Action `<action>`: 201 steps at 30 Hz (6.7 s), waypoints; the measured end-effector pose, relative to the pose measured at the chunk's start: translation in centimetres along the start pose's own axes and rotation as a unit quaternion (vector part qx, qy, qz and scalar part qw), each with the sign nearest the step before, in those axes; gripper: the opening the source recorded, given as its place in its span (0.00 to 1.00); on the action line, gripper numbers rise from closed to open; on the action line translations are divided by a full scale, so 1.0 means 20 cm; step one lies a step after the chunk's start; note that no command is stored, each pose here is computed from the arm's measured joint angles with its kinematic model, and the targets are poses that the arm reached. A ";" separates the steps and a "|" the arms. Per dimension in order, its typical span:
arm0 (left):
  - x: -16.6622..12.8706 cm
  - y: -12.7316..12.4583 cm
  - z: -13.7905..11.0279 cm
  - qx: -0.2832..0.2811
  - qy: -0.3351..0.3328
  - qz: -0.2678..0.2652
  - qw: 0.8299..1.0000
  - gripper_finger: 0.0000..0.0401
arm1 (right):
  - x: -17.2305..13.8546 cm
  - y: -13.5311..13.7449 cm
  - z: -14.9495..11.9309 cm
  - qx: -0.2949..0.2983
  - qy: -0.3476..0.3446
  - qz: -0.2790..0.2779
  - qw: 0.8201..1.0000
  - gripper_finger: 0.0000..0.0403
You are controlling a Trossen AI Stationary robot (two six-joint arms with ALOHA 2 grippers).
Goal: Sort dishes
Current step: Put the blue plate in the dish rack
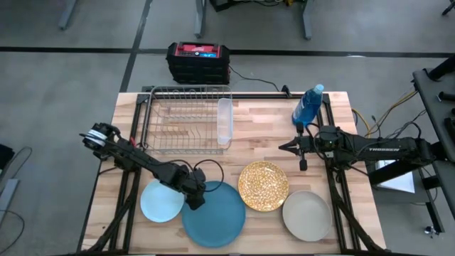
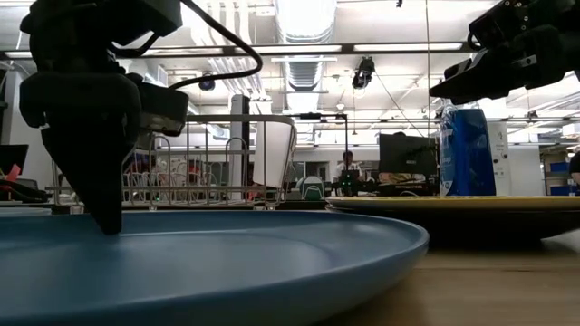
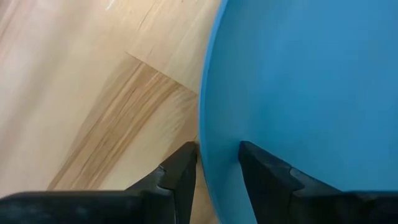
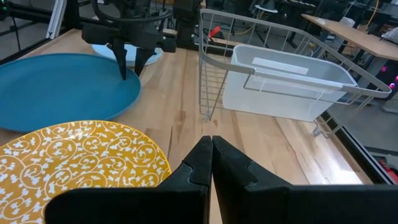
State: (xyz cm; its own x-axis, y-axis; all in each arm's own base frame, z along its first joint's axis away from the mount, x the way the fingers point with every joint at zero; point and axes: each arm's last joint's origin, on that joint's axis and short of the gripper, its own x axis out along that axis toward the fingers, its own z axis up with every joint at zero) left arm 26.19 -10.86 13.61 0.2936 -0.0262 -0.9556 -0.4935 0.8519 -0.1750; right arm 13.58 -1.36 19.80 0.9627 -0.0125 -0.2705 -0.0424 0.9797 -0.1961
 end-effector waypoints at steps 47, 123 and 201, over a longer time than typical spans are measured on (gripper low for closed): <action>-0.66 -0.25 0.29 0.081 -0.061 0.101 0.990 0.00 | -0.02 0.01 0.09 0.187 -0.020 0.095 0.978 0.01; -0.83 -0.39 0.34 0.128 -0.243 0.225 0.935 0.00 | 0.78 0.25 0.33 0.200 0.129 0.119 0.964 0.46; -1.05 -0.67 0.17 0.491 -0.305 0.419 0.700 0.00 | 0.06 0.22 0.51 0.097 0.142 -0.009 0.985 0.56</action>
State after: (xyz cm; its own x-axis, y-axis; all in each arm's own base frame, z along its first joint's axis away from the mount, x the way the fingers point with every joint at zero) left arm 29.50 -19.89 36.82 0.6807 0.6714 -0.2931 0.0120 0.3898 0.9208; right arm 17.29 4.97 28.18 0.8483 -0.0590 -0.5263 0.0531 0.9982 -0.0264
